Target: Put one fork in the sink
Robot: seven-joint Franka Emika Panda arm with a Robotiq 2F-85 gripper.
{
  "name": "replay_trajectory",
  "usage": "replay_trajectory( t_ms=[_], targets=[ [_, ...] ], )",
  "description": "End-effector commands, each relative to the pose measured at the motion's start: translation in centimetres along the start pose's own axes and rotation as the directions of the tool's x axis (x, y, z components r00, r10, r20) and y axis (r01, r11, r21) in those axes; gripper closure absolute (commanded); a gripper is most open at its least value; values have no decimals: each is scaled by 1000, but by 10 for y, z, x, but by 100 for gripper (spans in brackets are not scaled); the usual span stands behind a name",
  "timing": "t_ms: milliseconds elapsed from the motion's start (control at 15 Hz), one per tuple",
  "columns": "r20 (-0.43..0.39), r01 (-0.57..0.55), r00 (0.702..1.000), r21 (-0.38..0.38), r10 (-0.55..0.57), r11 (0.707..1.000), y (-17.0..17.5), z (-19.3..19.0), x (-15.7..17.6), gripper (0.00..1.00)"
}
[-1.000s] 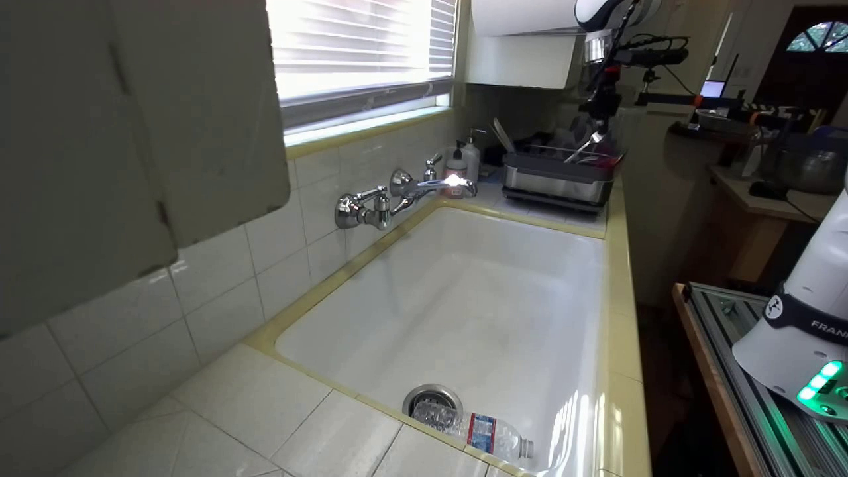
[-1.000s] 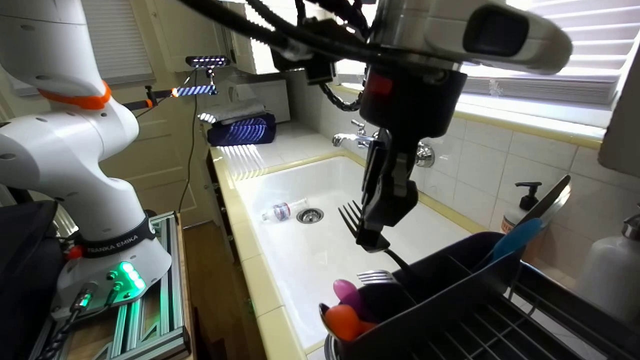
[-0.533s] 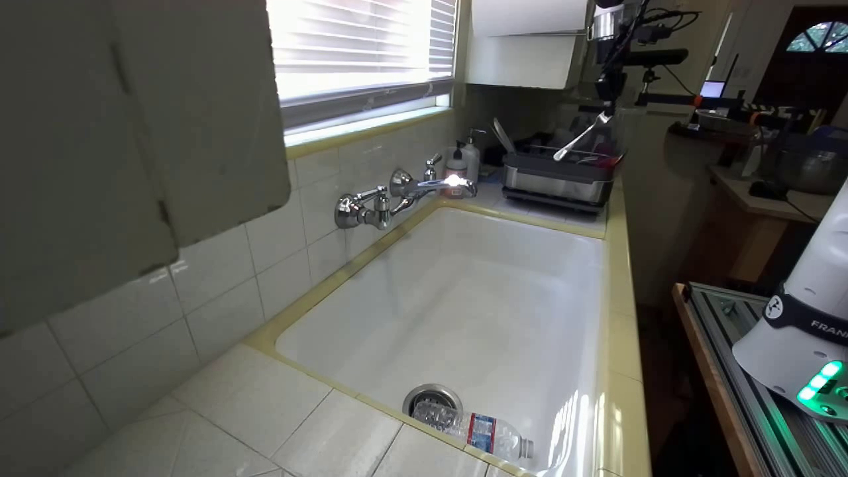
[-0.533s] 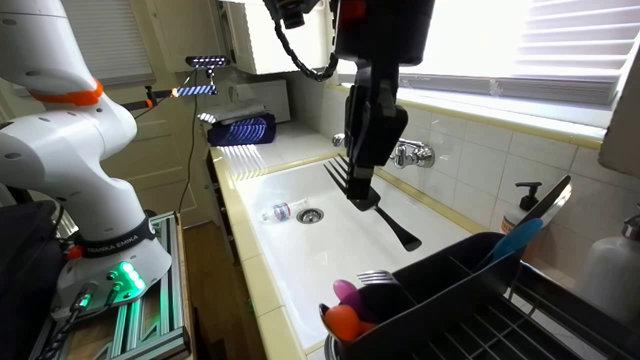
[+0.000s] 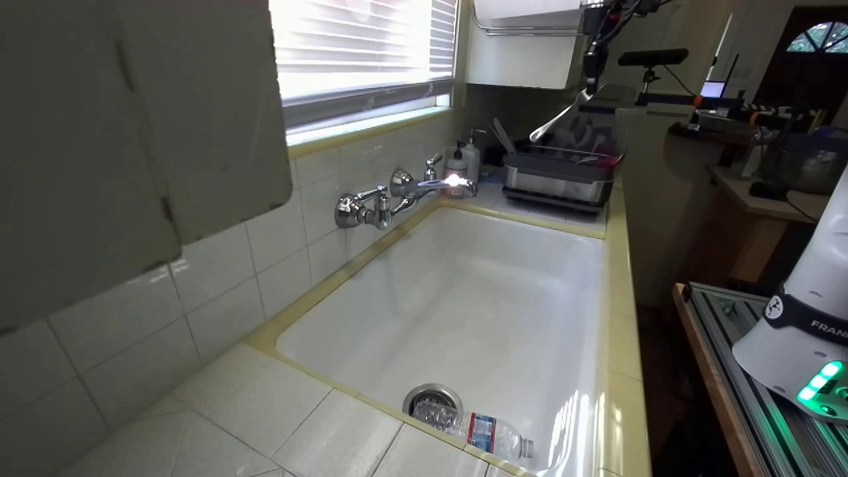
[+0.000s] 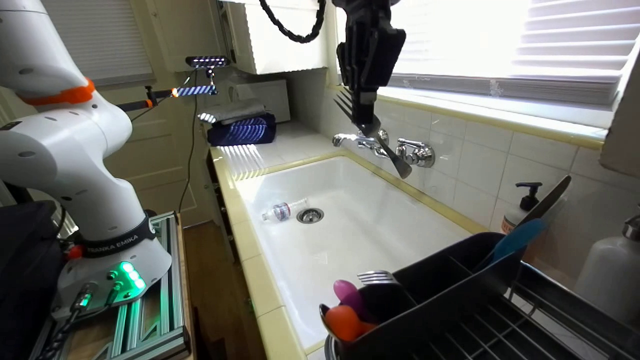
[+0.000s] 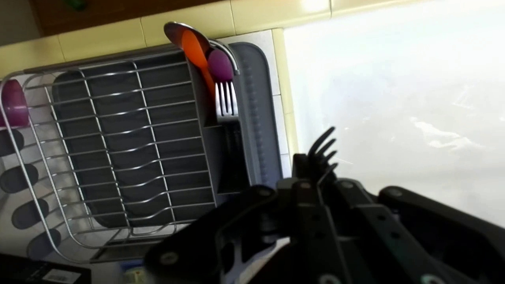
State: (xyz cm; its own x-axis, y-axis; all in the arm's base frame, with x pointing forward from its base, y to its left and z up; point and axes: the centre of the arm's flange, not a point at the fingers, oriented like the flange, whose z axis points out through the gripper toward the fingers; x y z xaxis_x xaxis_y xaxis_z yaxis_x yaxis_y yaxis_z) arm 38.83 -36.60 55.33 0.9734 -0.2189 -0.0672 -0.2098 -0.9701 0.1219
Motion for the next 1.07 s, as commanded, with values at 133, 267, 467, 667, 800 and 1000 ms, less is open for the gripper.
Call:
replay_trajectory(
  t_ms=[133, 267, 467, 667, 800, 1000],
  targets=[
    [-11, 139, 990, 11, -139, 990, -55, 16, 1, 99],
    [-35, 160, 987, -2, -160, 987, -72, 35, 9, 99],
    [-15, 199, 980, 5, -199, 980, -83, 84, 23, 99],
    [19, 230, 973, 27, -230, 973, -89, 132, 33, 99],
    [20, 252, 967, 49, -253, 967, -90, 163, 40, 99],
    [-35, 241, 970, 92, -239, 966, -93, 197, 50, 99]
  ],
)
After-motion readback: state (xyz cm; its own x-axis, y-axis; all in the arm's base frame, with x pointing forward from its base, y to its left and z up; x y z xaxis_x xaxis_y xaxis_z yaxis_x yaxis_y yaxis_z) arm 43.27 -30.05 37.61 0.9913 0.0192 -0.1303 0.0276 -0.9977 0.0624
